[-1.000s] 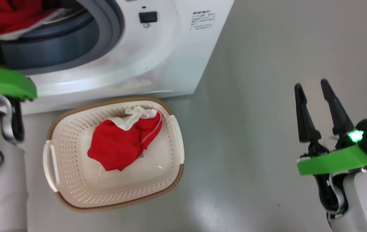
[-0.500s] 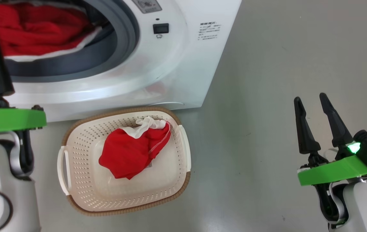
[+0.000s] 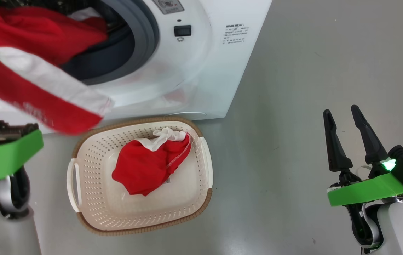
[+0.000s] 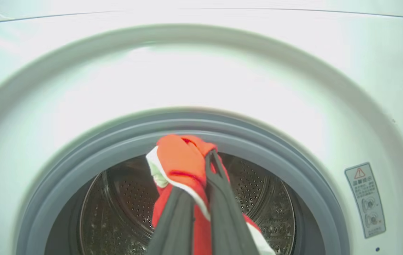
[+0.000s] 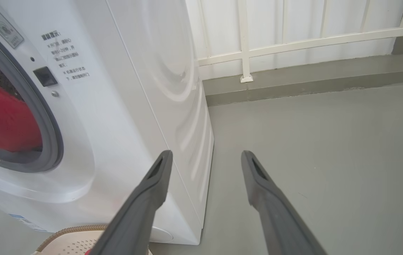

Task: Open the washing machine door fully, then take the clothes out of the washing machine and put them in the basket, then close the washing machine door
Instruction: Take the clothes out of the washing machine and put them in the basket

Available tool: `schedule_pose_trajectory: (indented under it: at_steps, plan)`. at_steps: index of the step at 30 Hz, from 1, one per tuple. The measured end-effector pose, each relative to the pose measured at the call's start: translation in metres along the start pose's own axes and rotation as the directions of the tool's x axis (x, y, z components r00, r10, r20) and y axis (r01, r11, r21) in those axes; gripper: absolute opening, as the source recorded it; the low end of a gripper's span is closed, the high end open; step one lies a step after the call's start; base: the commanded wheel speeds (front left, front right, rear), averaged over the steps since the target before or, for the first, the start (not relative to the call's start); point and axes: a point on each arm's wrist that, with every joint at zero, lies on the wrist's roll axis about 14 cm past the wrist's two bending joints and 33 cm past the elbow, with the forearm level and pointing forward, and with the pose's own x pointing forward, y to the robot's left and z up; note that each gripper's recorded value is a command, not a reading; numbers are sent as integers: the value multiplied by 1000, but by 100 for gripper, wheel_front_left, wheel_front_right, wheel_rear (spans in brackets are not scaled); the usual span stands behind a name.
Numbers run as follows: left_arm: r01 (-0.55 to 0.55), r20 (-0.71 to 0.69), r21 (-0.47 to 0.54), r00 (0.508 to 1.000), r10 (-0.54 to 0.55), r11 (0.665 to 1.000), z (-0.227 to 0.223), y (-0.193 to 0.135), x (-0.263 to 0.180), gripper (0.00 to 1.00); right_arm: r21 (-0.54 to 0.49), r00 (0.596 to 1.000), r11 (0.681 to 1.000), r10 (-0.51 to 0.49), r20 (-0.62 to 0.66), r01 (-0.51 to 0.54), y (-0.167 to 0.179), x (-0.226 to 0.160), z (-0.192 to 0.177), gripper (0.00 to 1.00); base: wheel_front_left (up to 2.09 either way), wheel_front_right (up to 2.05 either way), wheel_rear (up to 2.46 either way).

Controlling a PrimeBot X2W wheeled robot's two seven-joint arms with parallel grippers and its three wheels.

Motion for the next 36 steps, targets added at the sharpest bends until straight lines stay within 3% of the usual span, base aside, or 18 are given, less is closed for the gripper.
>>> schedule_pose_trajectory:
  at_steps: [10,15,20,28,36]
  plan:
    - [-5,83,-1,997,5,1000,26,-3,-2,0,-1,1000,1000,-3,-8,3,-1,1,-3,100,0,0,0]
    - [-10,-97,-40,995,7,999,-27,-5,-25,0,0,1000,1000,0,-14,0,-1,2,-6,100,0,0,0]
    - [-4,-283,-102,959,-25,995,-85,-20,-52,0,0,1000,1000,-2,-23,2,-2,3,-10,100,0,0,0]
    - [-26,-599,-139,798,-63,990,-181,-36,-122,0,-1,999,1000,-14,-45,14,-7,4,-19,100,0,0,0]
    - [-28,-774,-141,627,-93,990,-238,-47,-178,0,-5,998,1000,-26,-50,25,-13,11,-24,100,0,0,0]
